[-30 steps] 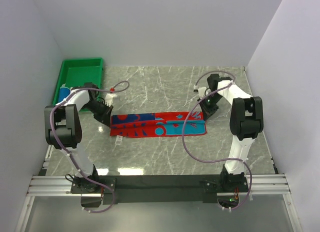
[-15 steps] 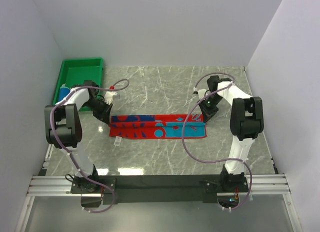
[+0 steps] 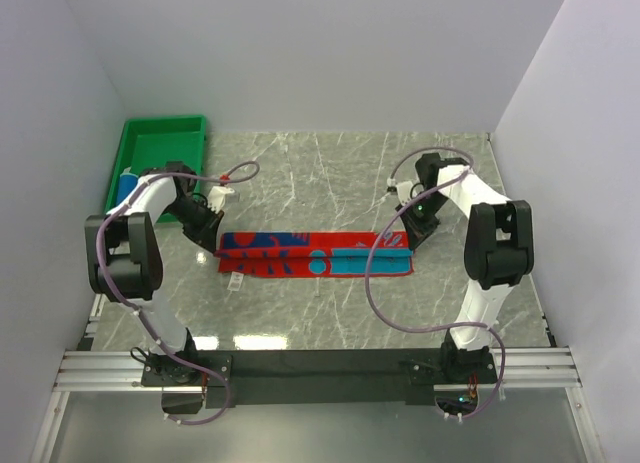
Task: Roll the towels
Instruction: Fold the towel
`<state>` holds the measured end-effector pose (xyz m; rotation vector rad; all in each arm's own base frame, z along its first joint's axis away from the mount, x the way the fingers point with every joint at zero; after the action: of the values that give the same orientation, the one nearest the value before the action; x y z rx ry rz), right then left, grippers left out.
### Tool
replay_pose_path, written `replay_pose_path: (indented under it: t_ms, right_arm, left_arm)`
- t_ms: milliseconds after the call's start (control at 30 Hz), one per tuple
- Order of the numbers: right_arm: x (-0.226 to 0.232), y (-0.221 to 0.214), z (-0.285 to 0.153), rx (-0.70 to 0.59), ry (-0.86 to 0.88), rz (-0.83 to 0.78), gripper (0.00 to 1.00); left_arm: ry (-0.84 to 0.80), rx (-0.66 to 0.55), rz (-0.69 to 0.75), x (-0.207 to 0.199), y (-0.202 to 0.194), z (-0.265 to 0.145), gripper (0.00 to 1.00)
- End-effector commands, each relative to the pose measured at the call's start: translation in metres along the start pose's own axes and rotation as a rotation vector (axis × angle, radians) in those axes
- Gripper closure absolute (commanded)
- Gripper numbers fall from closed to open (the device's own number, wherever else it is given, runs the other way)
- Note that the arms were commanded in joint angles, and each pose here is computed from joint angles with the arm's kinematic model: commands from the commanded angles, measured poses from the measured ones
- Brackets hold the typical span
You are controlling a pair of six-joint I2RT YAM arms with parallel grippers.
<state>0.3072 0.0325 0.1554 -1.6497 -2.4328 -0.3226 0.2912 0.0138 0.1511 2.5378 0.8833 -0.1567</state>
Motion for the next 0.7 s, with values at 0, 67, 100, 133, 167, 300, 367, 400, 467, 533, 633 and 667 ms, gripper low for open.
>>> replay_pose_path:
  t_ms: [0, 67, 100, 133, 167, 300, 367, 400, 467, 533, 633, 667]
  right_arm:
    - [0.001, -0.010, 0.010, 0.053, -0.018, -0.011, 1.00]
    - [0.002, -0.009, 0.024, 0.080, -0.007, -0.005, 1.00]
    - [0.004, -0.009, 0.028, 0.092, 0.002, 0.000, 1.00]
    - [0.005, -0.009, 0.033, 0.099, 0.006, 0.005, 1.00]
    - [0.006, -0.009, 0.039, 0.108, 0.010, 0.008, 1.00]
    - [0.009, -0.008, 0.046, 0.114, -0.008, 0.001, 1.00]
    - [0.010, -0.008, 0.048, 0.121, -0.008, 0.002, 1.00]
    - [0.009, -0.008, 0.047, 0.120, -0.018, 0.004, 1.00]
    - [0.009, -0.007, 0.046, 0.112, -0.025, 0.004, 1.00]
    - [0.008, -0.007, 0.046, 0.112, -0.031, 0.007, 1.00]
    - [0.010, -0.003, 0.038, 0.094, -0.035, 0.002, 1.00]
    - [0.011, -0.002, 0.035, 0.085, -0.036, -0.002, 1.00]
  left_arm:
    - [0.005, 0.038, 0.019, -0.006, -0.009, -0.003, 0.99]
    - [0.008, 0.040, 0.000, -0.002, -0.011, 0.005, 0.99]
    - [0.002, 0.050, -0.011, -0.003, -0.014, 0.011, 0.99]
    - [0.008, 0.061, -0.028, -0.002, -0.016, 0.015, 0.99]
    - [0.002, 0.067, -0.041, 0.000, -0.018, 0.021, 0.99]
    - [0.015, 0.059, -0.075, 0.006, -0.018, 0.030, 1.00]
    - [0.017, 0.061, -0.079, 0.007, -0.018, 0.031, 0.99]
    - [0.014, 0.065, -0.081, 0.007, -0.019, 0.032, 0.99]
    - [0.014, 0.069, -0.078, 0.007, -0.019, 0.031, 1.00]
    - [0.013, 0.070, -0.077, 0.007, -0.019, 0.031, 0.99]
    - [0.021, 0.058, -0.068, 0.007, -0.014, 0.025, 1.00]
    - [0.037, 0.048, -0.057, 0.009, -0.010, 0.019, 1.00]
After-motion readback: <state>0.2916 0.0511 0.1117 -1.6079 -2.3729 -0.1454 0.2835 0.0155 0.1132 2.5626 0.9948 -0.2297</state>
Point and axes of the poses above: each gripper's point midway between its finger pads, its own z axis out along the fingers, its own x axis along the line the jaws close on, y = z × x, the point moved 10 cm from there along -z, back along the fingers, and after that the axes turned 10 degrees about z, right-handed, at the moved point
